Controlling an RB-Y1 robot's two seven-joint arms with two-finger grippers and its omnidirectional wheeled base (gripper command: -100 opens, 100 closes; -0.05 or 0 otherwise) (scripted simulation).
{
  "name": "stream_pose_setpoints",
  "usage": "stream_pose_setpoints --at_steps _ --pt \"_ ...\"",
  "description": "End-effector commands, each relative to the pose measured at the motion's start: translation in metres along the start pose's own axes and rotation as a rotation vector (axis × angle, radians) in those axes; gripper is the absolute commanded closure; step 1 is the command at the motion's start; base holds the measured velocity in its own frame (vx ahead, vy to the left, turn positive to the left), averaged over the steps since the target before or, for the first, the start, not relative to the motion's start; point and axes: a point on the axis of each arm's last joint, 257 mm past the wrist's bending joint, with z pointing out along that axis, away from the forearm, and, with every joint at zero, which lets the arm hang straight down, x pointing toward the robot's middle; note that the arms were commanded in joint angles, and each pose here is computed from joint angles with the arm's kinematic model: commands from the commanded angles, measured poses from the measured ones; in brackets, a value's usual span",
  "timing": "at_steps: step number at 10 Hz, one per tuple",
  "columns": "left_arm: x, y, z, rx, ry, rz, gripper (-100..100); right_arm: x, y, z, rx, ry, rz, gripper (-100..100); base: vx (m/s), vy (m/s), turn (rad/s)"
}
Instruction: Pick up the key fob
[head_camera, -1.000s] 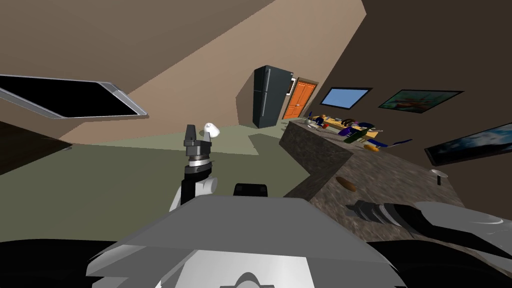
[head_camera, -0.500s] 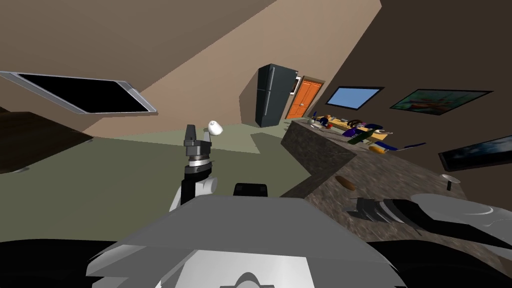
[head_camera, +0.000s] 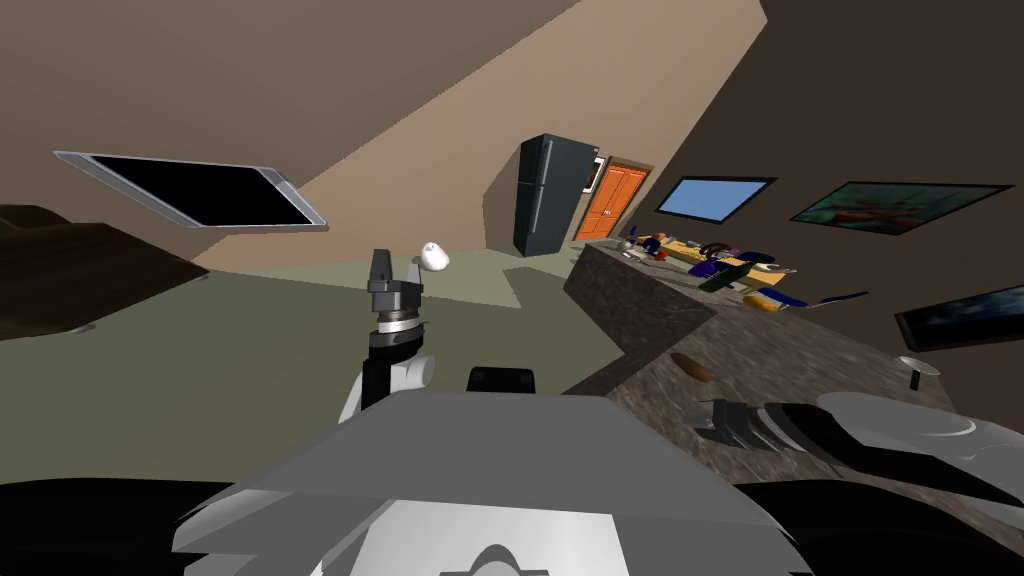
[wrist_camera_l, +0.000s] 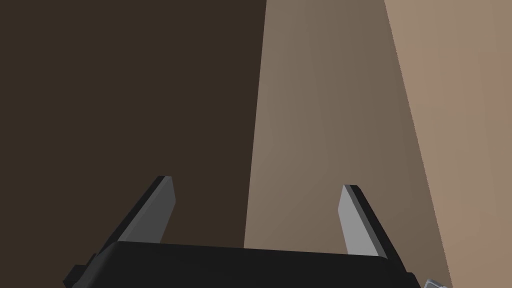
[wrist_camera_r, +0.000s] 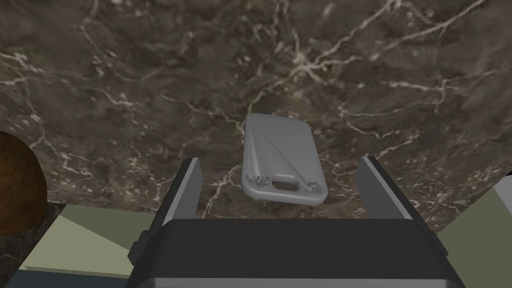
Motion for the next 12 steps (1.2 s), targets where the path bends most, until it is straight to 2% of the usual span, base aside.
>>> stream_pose_setpoints --at_steps 1,2,3,7,8,9,10,11,12 --pt "0.000 0.000 0.000 0.000 0.000 0.000 0 0.009 0.005 0.009 0.003 0.001 0.009 -100 0.034 -0.002 0.079" --pt "0.000 0.000 0.000 0.000 0.000 0.000 0 0.006 0.003 0.005 0.002 0.000 0.007 -100 0.014 -0.002 0.011" --pt "0.000 0.000 0.000 0.000 0.000 0.000 0 0.007 0.003 0.006 0.003 0.001 0.006 100 0.000 0.000 0.000" --pt "0.000 0.000 0.000 0.000 0.000 0.000 0 0.006 0.003 0.006 0.002 0.001 0.006 100 0.000 0.000 0.000" --pt "0.000 0.000 0.000 0.000 0.000 0.000 0 0.006 0.003 0.006 0.003 0.001 0.006 0 0.000 0.000 0.000" --pt "0.000 0.000 0.000 0.000 0.000 0.000 0 -0.001 -0.002 -0.003 0.003 0.000 -0.004 100 -0.018 -0.001 -0.112" --pt "0.000 0.000 0.000 0.000 0.000 0.000 0 -0.008 -0.006 -0.010 0.003 -0.001 -0.012 100 -0.033 -0.003 -0.112" --pt "0.000 0.000 0.000 0.000 0.000 0.000 0 -0.005 -0.002 -0.006 0.003 0.000 -0.010 100 -0.015 0.000 -0.013" --pt "0.000 0.000 0.000 0.000 0.000 0.000 0 -0.006 -0.002 -0.006 0.002 0.000 -0.009 0 0.000 0.000 0.000"
